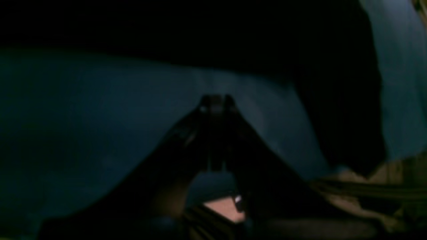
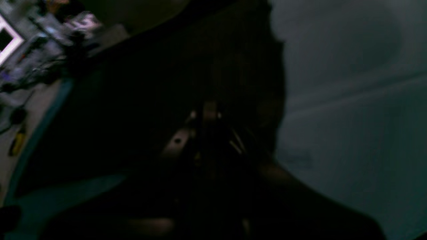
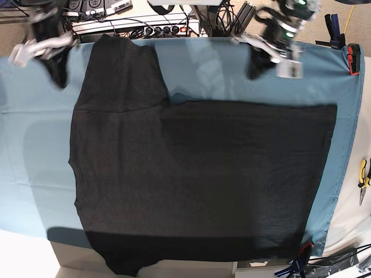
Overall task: Fold the T-shirt properly
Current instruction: 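Move both grippers down to the shirt's shoulder corners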
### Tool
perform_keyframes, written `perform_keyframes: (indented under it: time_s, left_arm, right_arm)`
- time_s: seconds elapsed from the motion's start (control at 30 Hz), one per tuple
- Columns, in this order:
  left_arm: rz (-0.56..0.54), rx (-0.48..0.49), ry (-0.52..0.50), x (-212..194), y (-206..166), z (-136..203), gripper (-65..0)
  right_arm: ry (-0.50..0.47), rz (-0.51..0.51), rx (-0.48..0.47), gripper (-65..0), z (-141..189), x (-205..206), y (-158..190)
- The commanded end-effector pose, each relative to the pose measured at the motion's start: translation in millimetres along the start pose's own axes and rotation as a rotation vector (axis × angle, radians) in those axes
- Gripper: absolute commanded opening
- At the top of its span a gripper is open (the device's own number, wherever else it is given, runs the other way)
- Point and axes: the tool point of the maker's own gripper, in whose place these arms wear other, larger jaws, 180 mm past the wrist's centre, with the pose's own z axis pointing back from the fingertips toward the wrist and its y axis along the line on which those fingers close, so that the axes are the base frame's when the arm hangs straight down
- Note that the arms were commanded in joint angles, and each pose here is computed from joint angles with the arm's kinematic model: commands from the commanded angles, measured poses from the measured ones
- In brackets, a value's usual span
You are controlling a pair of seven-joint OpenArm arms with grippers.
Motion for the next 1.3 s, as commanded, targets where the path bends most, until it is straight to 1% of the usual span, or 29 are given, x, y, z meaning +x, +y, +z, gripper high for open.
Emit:
perform_keyframes:
  time_s: [0.0, 0.13, 0.2, 0.27, 0.33, 0.43, 0.5, 0.57, 0.63, 0.7, 0.73, 0.8, 0.9, 0.97, 1.03, 1.13, 1.17, 1.2, 1.27]
  left_arm:
    - [0.015, 0.007, -0.054, 14.6, 5.2, 5.4, -65.0]
    - [0.023, 0.096, -0.118, 37.2, 43.8, 21.7, -65.0]
    - [0.036, 0.127, -0.139, 46.6, 59.8, 30.8, -65.0]
    - [0.014, 0.152, -0.164, 58.3, 73.2, 39.1, -65.0]
    - [-0.03, 0.174, -0.168, 68.5, 85.1, 44.8, -65.0]
    - [-0.095, 0.198, -0.155, 80.3, 103.8, 48.9, -65.0]
    - [-0.119, 0.222, -0.131, 82.5, 122.9, 46.5, -65.0]
    - [-0.09, 0.236, -0.104, 78.8, 143.1, 40.9, -65.0]
    - [-0.013, 0.247, -0.076, 69.8, 161.0, 35.0, -65.0]
    - [0.082, 0.254, -0.051, 56.0, 171.4, 33.0, -65.0]
    - [0.108, 0.251, -0.047, 52.0, 173.0, 32.8, -65.0]
    - [0.124, 0.221, -0.044, 51.6, 169.0, 31.7, -65.0]
    - [0.119, 0.11, -0.042, 60.9, 150.1, 29.6, -65.0]
    - [0.112, 0.041, -0.048, 68.8, 139.5, 29.7, -65.0]
    - [0.101, -0.004, -0.045, 73.8, 133.4, 30.4, -65.0]
    - [0.073, -0.123, -0.06, 82.4, 113.7, 32.6, -65.0]
    - [0.038, -0.16, -0.061, 83.7, 107.3, 33.6, -65.0]
    - [0.009, -0.181, -0.068, 88.0, 103.8, 33.0, -65.0]
    - [-0.031, -0.177, -0.078, 95.4, 104.5, 30.1, -65.0]
  right_arm:
    - [-0.039, 0.025, -0.026, -65.0, 0.0, 12.0, -7.0]
    - [-0.082, 0.033, -0.17, -65.0, -5.0, 20.7, -45.0]
    - [-0.092, 0.015, -0.215, -65.0, -5.9, 19.4, -62.7]
    - [-0.098, -0.008, -0.247, -65.0, -7.6, 16.2, -76.9]
    - [-0.103, -0.03, -0.273, -65.0, -9.1, 12.3, -87.7]
    - [-0.1, -0.036, -0.313, -65.0, -9.9, 6.1, -102.6]
    - [-0.103, -0.046, -0.327, -65.0, -9.8, 4.6, -108.7]
    - [-0.107, -0.05, -0.333, -65.0, -9.6, 5.2, -111.2]
    - [-0.102, -0.066, -0.327, -65.0, -9.8, 4.1, -110.2]
    - [-0.063, -0.138, -0.303, -65.0, -11.0, -5.6, -105.8]
    - [-0.052, -0.166, -0.3, -65.0, -9.9, -11.1, -103.9]
    - [-0.056, -0.214, -0.303, -65.0, -7.4, -19.0, -101.2]
    - [-0.061, -0.303, -0.294, -65.0, -5.5, -29.8, -94.5]
    - [-0.067, -0.327, -0.29, -65.0, -5.5, -31.7, -92.5]
    - [-0.069, -0.352, -0.277, -65.0, -6.0, -31.8, -90.3]
    - [-0.072, -0.359, -0.235, -65.0, -7.9, -30.1, -83.2]
    - [-0.074, -0.35, -0.218, -65.0, -8.4, -29.5, -80.1]
    - [-0.076, -0.337, -0.204, -65.0, -8.9, -28.7, -77.4]
    - [-0.072, -0.304, -0.197, -65.0, -9.1, -28.8, -76.0]
